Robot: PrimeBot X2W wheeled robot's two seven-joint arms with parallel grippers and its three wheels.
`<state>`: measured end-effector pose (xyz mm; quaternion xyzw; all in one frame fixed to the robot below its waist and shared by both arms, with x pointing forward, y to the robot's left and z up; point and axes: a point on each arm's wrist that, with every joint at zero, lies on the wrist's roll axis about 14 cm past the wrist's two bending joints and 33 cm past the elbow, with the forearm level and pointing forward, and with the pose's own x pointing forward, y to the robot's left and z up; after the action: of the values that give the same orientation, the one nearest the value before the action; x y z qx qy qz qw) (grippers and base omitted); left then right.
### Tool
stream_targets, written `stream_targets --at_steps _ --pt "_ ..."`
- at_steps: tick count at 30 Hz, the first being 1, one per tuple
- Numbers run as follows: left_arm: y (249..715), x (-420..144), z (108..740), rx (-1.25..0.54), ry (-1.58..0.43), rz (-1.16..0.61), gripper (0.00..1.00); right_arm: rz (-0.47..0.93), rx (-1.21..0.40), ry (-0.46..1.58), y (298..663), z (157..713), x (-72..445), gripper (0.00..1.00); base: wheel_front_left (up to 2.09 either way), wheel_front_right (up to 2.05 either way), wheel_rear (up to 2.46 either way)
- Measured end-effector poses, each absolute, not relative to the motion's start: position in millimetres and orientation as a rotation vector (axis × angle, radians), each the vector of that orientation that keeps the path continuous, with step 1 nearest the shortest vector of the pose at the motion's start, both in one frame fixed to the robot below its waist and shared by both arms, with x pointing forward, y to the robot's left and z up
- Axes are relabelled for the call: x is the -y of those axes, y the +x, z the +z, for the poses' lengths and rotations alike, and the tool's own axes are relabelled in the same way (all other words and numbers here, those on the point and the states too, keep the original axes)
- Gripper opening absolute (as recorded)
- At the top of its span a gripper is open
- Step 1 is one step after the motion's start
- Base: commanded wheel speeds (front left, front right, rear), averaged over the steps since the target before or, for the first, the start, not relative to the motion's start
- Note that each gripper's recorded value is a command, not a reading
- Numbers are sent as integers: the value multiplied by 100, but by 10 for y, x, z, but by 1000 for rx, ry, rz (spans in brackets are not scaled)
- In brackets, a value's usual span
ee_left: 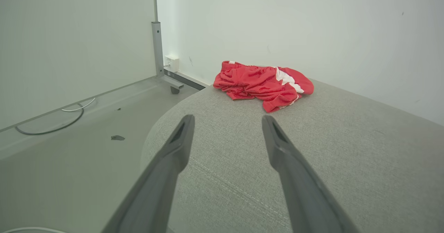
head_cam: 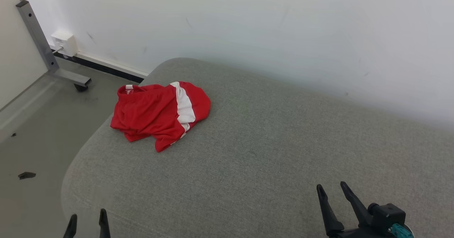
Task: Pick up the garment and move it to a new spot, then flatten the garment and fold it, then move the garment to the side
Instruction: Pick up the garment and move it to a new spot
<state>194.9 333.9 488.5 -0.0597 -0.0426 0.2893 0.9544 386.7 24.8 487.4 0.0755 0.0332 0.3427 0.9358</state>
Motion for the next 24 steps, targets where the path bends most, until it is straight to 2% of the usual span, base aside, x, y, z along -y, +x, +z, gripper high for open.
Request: stream_targets --at_steps 7,18,22,24 --pt "2286 -3588 4944 45 -197 572 100 710 -77 137 3941 4840 -224 100 0 0 0" --pt "3466 -4044 5273 -6 -439 541 100 770 -59 90 4347 4875 -252 100 0 0 0" --pt "3930 -4107 5296 -31 -659 535 100 783 -50 85 4518 4852 -245 100 0 0 0" --pt "4133 -4121 5275 -73 -707 524 100 780 -53 86 4604 4812 -213 100 0 0 0"
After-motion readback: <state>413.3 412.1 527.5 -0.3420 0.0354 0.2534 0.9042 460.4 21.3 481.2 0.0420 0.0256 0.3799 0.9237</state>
